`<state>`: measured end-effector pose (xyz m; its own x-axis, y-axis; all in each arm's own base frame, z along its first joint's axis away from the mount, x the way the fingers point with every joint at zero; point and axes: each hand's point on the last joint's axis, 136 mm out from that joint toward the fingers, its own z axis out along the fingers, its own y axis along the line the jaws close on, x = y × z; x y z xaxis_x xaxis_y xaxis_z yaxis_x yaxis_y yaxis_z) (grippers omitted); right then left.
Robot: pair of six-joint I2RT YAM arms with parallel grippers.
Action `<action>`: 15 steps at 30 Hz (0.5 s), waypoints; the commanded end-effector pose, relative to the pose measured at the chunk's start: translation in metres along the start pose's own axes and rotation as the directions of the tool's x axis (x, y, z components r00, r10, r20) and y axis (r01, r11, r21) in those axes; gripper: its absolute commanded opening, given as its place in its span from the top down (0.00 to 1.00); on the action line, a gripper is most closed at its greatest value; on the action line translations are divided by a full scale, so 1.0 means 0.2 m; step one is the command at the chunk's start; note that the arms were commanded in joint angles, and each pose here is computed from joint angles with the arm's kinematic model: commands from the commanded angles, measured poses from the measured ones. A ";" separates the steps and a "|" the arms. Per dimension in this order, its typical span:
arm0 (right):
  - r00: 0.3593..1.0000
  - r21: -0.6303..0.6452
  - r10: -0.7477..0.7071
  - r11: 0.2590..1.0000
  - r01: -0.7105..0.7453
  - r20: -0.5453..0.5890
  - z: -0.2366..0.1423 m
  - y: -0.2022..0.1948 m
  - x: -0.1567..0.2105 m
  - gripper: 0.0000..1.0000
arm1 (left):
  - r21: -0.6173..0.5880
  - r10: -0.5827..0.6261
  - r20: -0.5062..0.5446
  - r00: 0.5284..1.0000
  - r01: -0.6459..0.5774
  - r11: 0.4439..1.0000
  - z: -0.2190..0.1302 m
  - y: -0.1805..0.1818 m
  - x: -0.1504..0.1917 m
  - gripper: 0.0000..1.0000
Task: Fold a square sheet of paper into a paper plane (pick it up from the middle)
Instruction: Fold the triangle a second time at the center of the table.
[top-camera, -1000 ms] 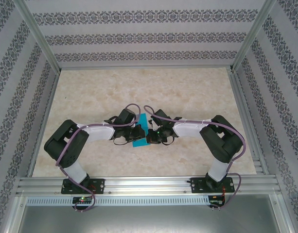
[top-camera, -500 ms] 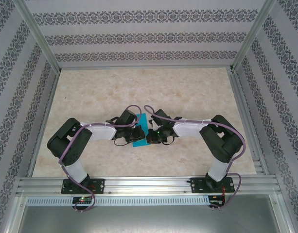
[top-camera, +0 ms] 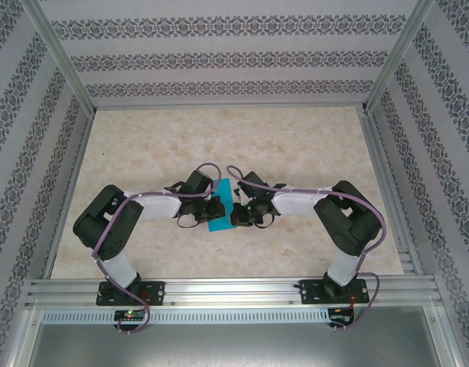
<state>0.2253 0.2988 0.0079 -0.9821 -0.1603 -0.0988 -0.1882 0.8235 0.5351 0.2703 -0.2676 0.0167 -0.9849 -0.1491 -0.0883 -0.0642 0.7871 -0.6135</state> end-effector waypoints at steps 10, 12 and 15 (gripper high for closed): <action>0.984 0.275 0.106 0.959 -0.064 -0.141 0.11 -0.39 0.27 0.96 | -0.119 -0.051 0.094 0.994 0.062 0.991 -0.15 0.32 -0.24 0.90; 0.984 0.275 0.108 0.959 -0.066 -0.140 0.11 -0.39 0.26 0.96 | -0.119 -0.048 0.099 0.994 0.060 0.991 -0.16 0.33 -0.26 0.89; 0.986 0.259 0.106 0.963 -0.070 -0.128 0.10 -0.36 0.25 0.96 | -0.128 -0.034 0.111 0.993 0.048 0.991 -0.22 0.33 -0.31 0.89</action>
<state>0.2286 0.3034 0.0080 -0.9804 -0.1614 -0.1129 -0.1969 0.8128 0.5483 0.3105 -0.2080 0.0175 -0.9666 -0.2298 -0.1131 -0.1201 0.7966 -0.5925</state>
